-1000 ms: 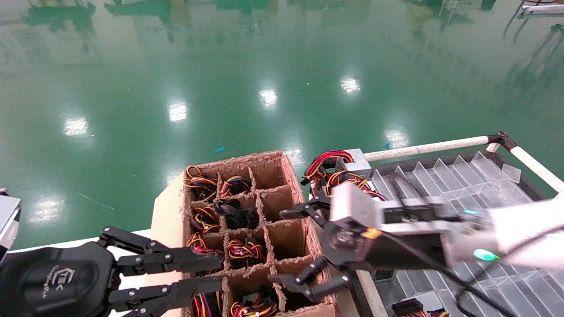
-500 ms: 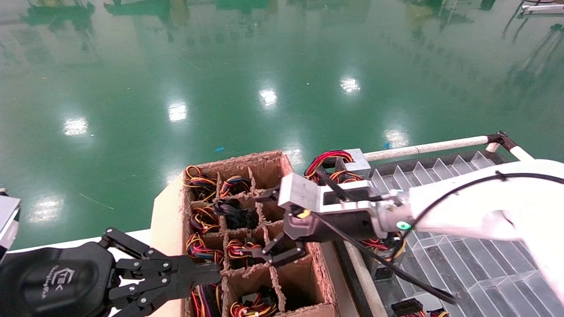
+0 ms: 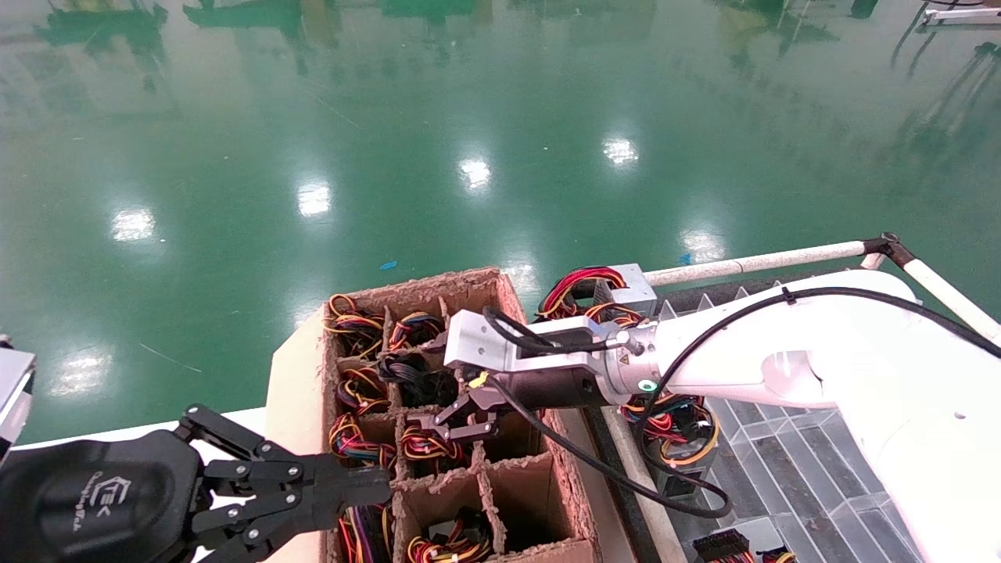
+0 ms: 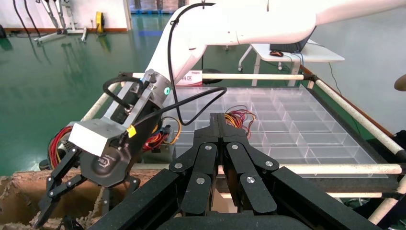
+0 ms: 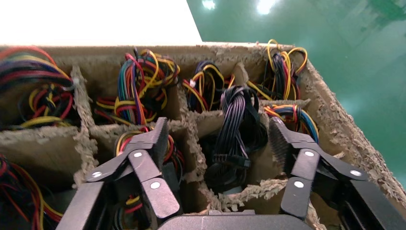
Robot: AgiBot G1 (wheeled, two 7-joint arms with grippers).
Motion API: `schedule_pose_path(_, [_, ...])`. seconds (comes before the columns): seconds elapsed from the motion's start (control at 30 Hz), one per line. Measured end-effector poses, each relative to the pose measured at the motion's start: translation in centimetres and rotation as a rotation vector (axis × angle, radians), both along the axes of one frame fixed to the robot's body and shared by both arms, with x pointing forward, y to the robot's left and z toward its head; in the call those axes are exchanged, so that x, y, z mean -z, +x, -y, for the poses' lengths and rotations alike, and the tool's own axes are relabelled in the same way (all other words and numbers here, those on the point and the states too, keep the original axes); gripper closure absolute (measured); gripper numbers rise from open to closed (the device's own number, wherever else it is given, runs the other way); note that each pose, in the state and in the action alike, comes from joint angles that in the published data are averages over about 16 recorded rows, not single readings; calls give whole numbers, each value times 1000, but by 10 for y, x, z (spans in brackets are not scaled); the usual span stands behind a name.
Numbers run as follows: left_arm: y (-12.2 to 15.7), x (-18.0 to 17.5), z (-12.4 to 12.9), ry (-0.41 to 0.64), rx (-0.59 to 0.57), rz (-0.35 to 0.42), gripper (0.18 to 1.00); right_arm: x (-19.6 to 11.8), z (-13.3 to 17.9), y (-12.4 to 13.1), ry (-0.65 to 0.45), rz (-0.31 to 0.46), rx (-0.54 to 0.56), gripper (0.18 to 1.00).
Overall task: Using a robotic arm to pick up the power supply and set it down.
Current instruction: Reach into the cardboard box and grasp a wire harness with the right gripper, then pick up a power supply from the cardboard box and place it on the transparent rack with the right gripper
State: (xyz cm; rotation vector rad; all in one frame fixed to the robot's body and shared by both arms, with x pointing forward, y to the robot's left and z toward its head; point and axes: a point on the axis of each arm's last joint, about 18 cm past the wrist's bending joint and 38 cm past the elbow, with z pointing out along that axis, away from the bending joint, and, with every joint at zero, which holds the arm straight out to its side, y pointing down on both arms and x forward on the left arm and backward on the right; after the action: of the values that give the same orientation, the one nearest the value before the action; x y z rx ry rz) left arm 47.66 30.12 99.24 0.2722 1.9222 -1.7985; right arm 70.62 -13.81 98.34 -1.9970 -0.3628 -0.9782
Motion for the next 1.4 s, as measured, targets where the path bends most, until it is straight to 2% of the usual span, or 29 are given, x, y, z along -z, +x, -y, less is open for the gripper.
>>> schedule_pose_path(0.5, [0,0,0,0,0,0,991,5,-22,5,-115,72,20,689])
schedule_pose_path(0.73, [0,0,0,0,0,0,963,5,-25,9,-150,104,44,830])
schedule_pose_path(1.1, [0,0,0,0,0,0,842,-3,-28,10,-151,130,54,950])
schedule_pose_path(1.4, [0,0,0,0,0,0,647,-23,-24,7,-82,153,39,976])
